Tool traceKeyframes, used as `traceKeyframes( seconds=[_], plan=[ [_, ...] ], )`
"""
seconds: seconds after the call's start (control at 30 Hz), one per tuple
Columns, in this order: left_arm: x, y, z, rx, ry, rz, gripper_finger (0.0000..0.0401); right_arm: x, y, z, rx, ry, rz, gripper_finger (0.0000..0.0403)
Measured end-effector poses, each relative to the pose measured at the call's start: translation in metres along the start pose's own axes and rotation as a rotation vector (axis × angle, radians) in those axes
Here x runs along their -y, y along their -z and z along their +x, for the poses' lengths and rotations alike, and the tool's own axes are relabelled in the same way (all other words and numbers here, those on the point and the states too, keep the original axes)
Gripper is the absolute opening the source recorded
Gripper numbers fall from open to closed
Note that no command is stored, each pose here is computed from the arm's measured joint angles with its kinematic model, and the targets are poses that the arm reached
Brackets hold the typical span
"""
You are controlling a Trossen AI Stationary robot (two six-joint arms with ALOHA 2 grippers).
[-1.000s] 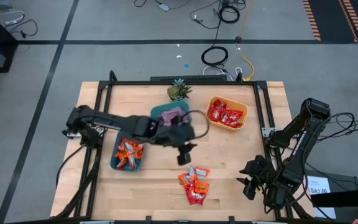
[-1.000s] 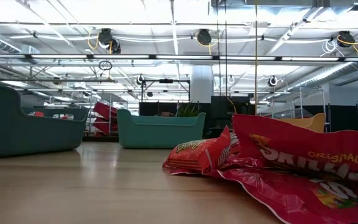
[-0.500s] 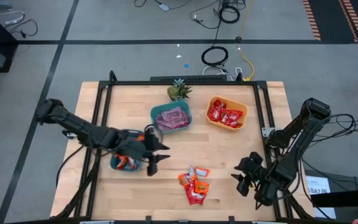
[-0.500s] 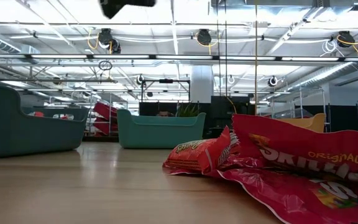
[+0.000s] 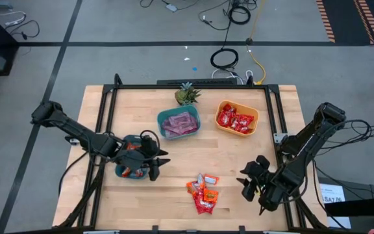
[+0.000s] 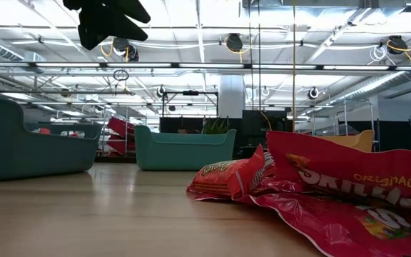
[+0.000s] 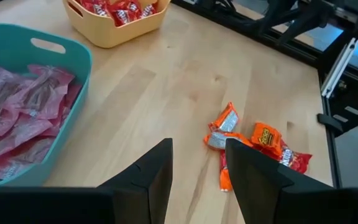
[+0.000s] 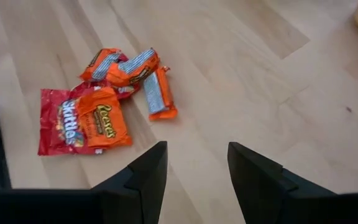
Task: Sort candy
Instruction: Put the orange chocolate into the blue bin
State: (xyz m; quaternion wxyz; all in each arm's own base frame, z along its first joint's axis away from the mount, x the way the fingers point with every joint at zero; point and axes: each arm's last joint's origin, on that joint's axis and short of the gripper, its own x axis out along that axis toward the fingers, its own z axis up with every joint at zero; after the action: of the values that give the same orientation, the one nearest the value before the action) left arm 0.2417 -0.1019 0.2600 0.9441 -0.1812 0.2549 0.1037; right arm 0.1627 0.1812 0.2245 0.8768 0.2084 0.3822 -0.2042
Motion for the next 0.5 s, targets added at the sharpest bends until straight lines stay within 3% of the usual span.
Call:
traceKeyframes(
  seconds=[0.17,0.5],
  plan=[
    [0.0002,-0.0001,0.0000,0.001,0.003,-0.001,0.0157,0.0041,-0.0044,0.0035,0.006,0.042,-0.003,0.0180],
    [0.0003,0.0000,0.0001,-0.001,0.003,-0.001,0.0157,0.0077,-0.0084,0.0058,0.038,0.081,-0.051,0.0257]
  ],
)
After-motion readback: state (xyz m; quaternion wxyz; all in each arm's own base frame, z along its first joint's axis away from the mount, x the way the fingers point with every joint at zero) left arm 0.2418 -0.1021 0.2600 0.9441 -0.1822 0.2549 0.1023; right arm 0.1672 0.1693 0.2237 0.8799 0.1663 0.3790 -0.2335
